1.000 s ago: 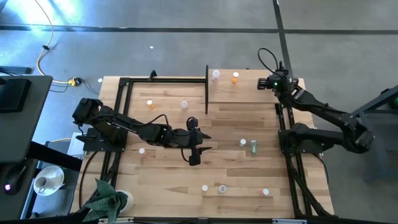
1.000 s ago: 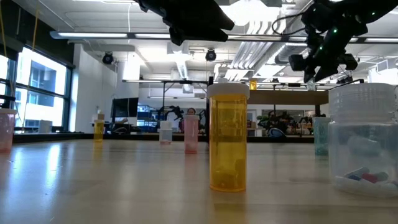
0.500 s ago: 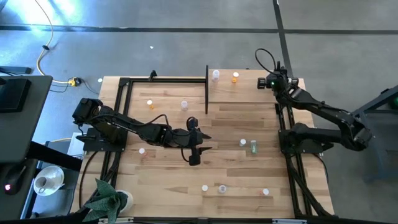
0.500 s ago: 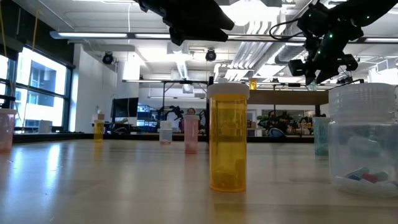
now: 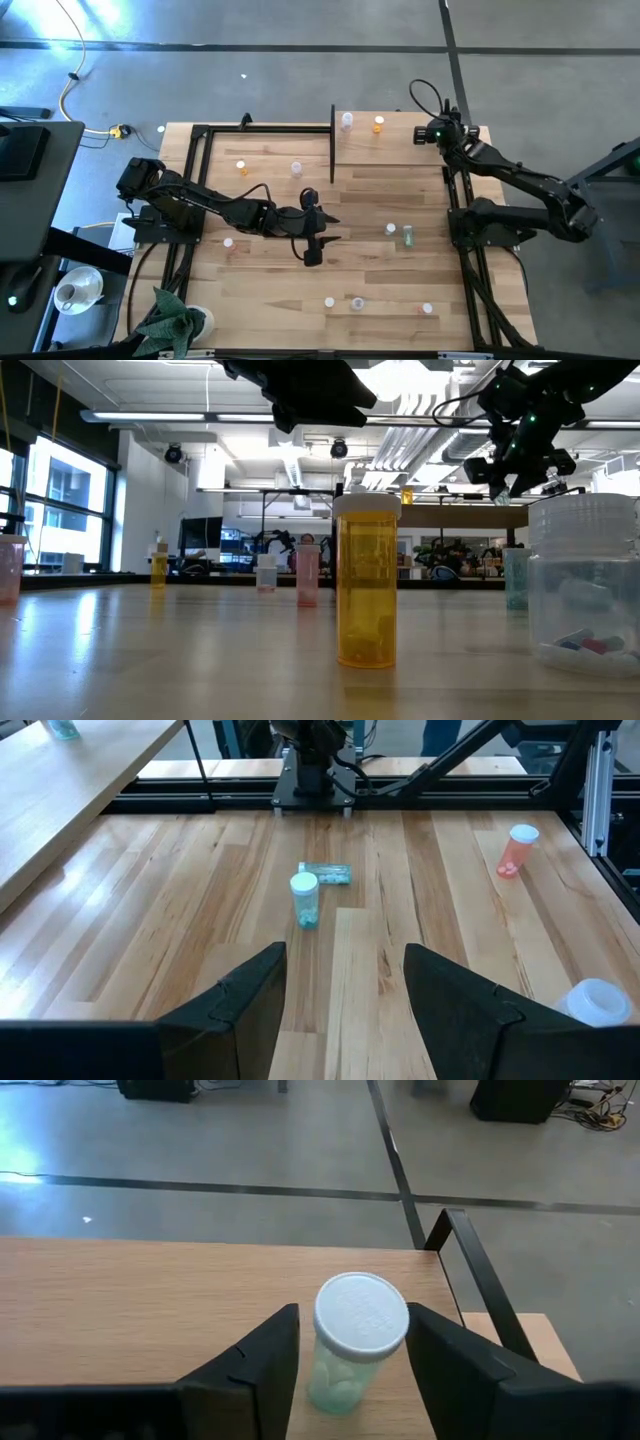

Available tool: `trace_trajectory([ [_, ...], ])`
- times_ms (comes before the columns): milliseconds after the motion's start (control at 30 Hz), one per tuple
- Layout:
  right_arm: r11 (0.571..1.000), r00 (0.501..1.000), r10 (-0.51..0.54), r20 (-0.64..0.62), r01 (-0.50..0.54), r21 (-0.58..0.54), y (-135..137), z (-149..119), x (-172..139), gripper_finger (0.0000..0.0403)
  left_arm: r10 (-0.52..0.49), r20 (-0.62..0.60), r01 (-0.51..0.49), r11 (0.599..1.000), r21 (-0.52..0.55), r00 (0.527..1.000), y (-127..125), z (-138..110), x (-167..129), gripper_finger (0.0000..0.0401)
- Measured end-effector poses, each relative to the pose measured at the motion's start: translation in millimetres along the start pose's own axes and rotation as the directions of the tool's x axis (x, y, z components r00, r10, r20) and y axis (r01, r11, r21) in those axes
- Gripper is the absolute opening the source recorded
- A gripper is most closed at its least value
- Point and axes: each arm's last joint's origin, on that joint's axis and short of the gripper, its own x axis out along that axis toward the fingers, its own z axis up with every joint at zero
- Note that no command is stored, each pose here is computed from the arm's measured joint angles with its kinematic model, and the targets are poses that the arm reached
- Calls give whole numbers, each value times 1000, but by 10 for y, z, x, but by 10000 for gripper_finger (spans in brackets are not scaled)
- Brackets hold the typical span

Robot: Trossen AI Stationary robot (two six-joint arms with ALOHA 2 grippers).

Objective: Pick and place medicine bottles onto shelf by color
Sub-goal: Put the bottom left blue pill bottle on the shelf, then put the center pink pill bottle on the shelf

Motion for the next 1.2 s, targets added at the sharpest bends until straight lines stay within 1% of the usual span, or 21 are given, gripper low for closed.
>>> trace_trajectory([
  [167, 1000, 1000, 13, 20, -13, -4, -35, 29, -50, 181, 0, 0, 0, 1000, 0, 1000, 0, 0, 0, 191],
  [300, 999, 998, 38, 54, -39, 21, -102, 76, -141, 181, 0, 0, 0, 1000, 0, 1000, -1, 0, 0, 191],
  [367, 998, 995, 66, 72, -67, 14, -140, 101, -199, 181, 1, -2, -1, 1000, 0, 1000, 1, -2, 0, 191],
  [467, 990, 987, 139, 81, -137, -23, -189, 120, -286, 181, 2, -17, -2, 1000, 4, 1000, 3, -15, -3, 191],
  [567, 980, 978, 193, 80, -189, -56, -226, 109, -377, 181, 6, -46, -5, 1000, 11, 999, 30, 4, -97, 191],
  [633, 975, 973, 215, 86, -209, -72, -253, 101, -438, 181, 30, -63, -29, 1000, 5, 998, 53, 21, -156, 191],
  [700, 969, 966, 237, 104, -229, -87, -272, 103, -499, 181, 71, -103, -71, 997, 4, 992, 83, 2, -226, 191],
  [833, 956, 948, 286, 140, -271, -114, -309, 107, -614, 181, 159, -135, -160, 987, 7, 978, 101, 11, -377, 191],
  [1000, 921, 913, 375, 164, -346, -181, -302, 89, -752, 181, 251, -173, -247, 968, 47, 952, 51, -52, -443, 191],
  [1067, 899, 894, 416, 166, -377, -223, -286, 76, -804, 181, 258, -190, -255, 966, 45, 947, 32, -88, -416, 191],
  [1133, 877, 875, 454, 165, -406, -257, -267, 61, -851, 181, 268, -235, -261, 963, 60, 934, 23, -167, -372, 191],
  [1200, 844, 847, 509, 152, -457, -282, -231, 40, -897, 181, 277, -248, -269, 961, 66, 928, 15, -204, -332, 191],
])
